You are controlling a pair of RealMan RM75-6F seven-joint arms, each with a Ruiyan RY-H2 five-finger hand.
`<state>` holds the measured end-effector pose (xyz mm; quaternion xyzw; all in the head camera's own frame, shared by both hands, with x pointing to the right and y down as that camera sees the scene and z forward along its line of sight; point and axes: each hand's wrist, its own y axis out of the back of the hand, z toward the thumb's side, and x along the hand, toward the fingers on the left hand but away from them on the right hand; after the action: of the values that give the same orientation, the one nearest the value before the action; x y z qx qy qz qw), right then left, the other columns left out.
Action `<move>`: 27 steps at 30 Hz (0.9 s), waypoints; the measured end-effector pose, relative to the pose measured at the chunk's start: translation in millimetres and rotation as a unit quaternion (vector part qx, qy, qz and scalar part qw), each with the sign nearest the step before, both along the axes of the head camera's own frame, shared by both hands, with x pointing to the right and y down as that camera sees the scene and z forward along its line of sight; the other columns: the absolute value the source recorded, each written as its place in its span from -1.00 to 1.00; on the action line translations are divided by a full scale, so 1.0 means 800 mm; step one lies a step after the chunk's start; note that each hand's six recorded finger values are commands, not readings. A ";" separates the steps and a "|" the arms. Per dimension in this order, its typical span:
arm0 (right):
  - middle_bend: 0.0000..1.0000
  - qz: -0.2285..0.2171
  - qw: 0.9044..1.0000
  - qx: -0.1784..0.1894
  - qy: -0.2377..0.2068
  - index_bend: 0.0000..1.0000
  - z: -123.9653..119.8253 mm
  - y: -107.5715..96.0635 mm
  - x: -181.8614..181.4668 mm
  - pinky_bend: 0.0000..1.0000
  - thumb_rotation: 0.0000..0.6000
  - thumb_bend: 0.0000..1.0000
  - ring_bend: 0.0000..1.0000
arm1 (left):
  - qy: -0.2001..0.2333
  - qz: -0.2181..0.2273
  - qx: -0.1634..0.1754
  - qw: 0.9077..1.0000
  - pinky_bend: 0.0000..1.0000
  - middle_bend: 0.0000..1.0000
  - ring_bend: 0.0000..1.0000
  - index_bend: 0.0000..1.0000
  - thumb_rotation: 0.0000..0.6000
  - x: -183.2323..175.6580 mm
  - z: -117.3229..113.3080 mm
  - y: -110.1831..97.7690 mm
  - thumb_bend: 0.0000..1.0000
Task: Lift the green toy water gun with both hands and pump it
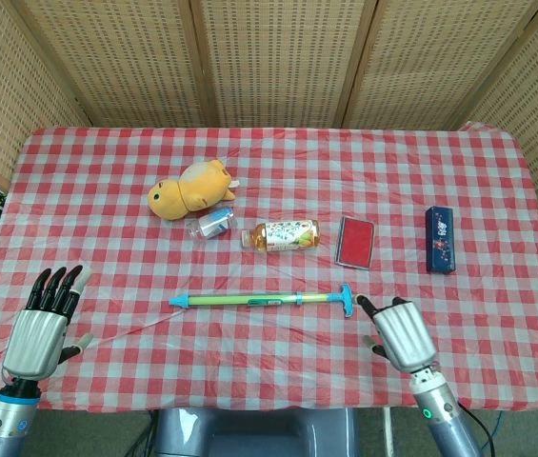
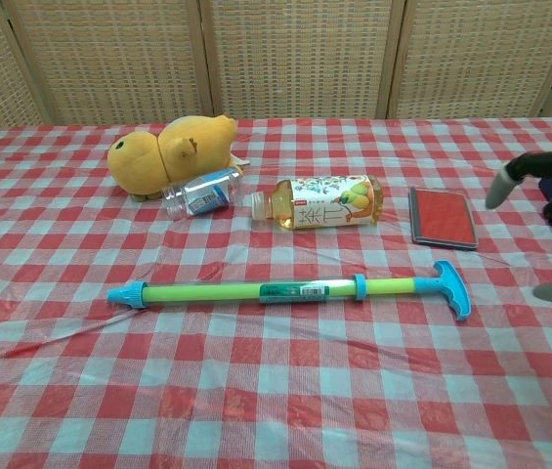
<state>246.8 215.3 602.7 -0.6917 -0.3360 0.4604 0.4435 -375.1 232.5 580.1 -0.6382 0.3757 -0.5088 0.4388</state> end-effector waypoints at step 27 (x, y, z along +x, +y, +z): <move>1.00 0.027 0.988 -0.120 0.089 -0.14 0.122 -0.066 -0.098 0.68 1.00 -0.14 1.00 | -0.005 -0.010 -0.029 1.000 -1.00 -1.00 -1.00 -0.92 1.00 -0.009 0.022 -0.007 -0.71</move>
<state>168.3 162.4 700.4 -0.6865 -0.2562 0.5694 0.3727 -382.1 226.9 597.7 -0.6440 0.3649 -0.5273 0.4172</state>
